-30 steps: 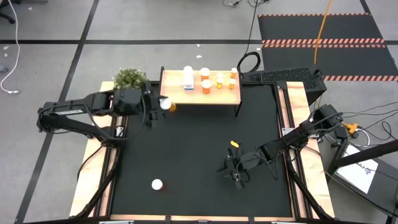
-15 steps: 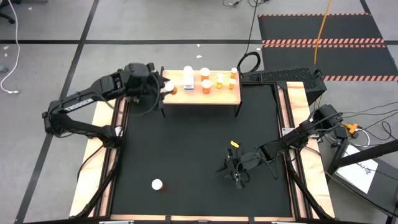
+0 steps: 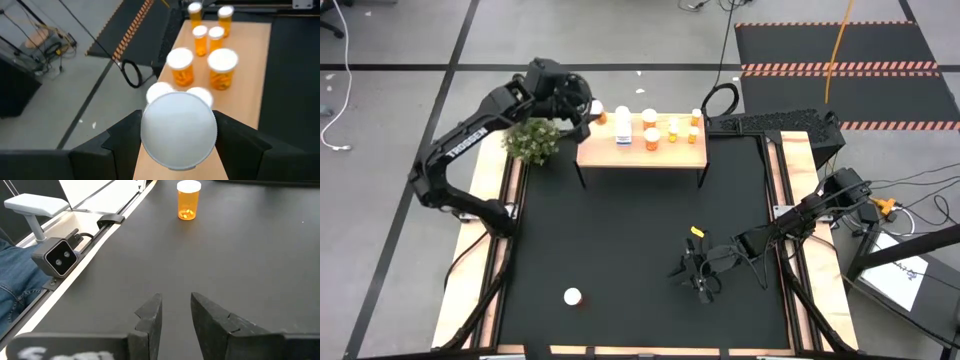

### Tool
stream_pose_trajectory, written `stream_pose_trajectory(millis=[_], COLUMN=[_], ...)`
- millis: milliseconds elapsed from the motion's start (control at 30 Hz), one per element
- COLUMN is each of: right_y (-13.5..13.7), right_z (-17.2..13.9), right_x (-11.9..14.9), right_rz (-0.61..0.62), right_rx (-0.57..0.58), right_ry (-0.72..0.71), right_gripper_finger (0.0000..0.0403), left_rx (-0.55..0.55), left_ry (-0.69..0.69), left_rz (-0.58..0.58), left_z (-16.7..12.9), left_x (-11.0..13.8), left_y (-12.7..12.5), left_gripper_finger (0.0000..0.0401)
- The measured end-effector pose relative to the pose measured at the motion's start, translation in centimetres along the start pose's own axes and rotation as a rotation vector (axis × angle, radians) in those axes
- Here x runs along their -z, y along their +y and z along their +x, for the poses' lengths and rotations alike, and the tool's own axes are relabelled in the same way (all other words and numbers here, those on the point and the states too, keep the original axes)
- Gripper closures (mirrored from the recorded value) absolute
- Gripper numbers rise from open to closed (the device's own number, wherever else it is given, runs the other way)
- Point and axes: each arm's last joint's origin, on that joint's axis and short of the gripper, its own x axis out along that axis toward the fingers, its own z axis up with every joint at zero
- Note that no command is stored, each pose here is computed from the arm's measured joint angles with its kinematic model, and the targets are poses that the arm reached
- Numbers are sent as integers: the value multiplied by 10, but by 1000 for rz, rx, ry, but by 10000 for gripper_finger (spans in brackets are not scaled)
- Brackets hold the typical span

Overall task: Pick and place medicine bottles onto shelf by color
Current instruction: Put the large orange pill bottle on the shelf

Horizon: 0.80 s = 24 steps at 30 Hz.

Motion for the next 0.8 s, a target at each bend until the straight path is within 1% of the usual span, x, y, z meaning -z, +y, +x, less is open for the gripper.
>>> stream_pose_trajectory(millis=[100, 233, 367, 467, 800], right_y=[0, 0, 0, 0, 0], right_z=[0, 0, 0, 0, 0], right_x=[0, 0, 0, 0, 0], right_rz=[0, 0, 0, 0, 11], right_rx=[0, 0, 0, 0, -1], right_ry=[0, 0, 0, 0, 0], right_gripper_finger=[305, 305, 305, 305, 305], left_rx=[3, 34, 24, 24, 43], left_ry=[16, 34, 63, 91, 156], left_rz=[-32, -82, -111, -130, -167], left_z=[5, 14, 23, 32, 61], left_x=[7, 17, 25, 30, 41], left_y=[15, 31, 43, 48, 54], left_gripper_finger=[174, 174, 174, 174, 174])
